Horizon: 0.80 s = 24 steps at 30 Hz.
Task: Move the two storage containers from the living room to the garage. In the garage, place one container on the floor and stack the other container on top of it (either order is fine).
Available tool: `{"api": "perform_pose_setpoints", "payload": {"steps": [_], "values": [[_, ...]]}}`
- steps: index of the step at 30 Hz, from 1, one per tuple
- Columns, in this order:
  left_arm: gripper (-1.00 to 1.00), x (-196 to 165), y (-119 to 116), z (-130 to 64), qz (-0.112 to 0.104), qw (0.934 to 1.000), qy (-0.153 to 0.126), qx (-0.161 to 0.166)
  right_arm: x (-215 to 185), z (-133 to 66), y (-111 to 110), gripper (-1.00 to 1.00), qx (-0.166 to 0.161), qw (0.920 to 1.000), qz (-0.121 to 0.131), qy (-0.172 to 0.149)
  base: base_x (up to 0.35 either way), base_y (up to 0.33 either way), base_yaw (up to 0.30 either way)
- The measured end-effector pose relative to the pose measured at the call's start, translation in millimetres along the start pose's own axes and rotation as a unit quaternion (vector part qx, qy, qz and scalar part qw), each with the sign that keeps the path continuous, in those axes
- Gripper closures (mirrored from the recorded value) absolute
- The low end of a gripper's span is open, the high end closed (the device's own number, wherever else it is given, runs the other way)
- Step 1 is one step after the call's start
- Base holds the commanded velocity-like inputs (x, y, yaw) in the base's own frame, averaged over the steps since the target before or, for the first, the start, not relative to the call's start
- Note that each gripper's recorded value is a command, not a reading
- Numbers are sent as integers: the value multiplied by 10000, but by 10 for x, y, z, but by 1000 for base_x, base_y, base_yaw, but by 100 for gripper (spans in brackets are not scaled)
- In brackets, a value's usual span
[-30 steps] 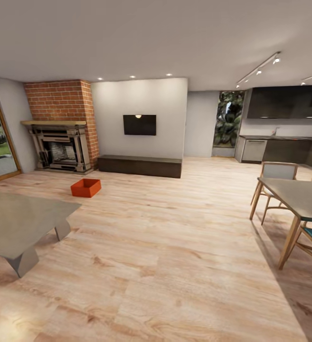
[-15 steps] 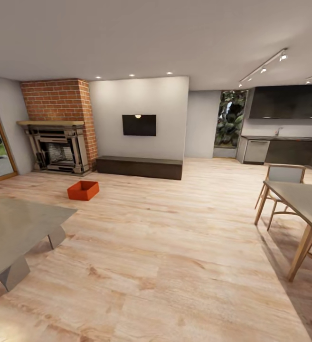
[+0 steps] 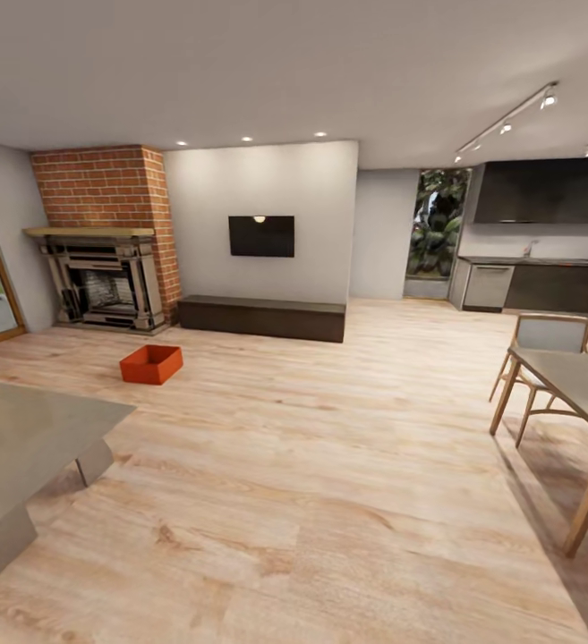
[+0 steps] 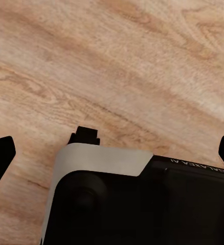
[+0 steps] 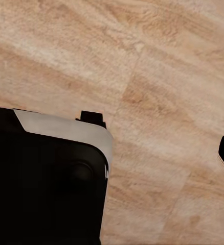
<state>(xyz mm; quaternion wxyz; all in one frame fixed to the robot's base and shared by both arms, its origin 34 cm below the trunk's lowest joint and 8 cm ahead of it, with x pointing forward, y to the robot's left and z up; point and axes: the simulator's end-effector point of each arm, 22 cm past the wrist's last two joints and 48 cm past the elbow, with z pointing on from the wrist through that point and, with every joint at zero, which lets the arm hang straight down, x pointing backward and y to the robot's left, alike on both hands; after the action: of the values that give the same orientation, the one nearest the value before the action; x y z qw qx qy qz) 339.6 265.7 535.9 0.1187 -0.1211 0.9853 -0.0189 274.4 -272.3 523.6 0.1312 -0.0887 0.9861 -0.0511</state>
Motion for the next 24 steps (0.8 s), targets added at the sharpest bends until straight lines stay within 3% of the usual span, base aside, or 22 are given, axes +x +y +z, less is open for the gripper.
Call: {"api": "perform_pose_setpoints", "payload": {"steps": [24], "values": [[-100,-2,-1,0,3,10000,-6,0,2,0,1,-100,-1,10000,2,5,324,0,0]]}}
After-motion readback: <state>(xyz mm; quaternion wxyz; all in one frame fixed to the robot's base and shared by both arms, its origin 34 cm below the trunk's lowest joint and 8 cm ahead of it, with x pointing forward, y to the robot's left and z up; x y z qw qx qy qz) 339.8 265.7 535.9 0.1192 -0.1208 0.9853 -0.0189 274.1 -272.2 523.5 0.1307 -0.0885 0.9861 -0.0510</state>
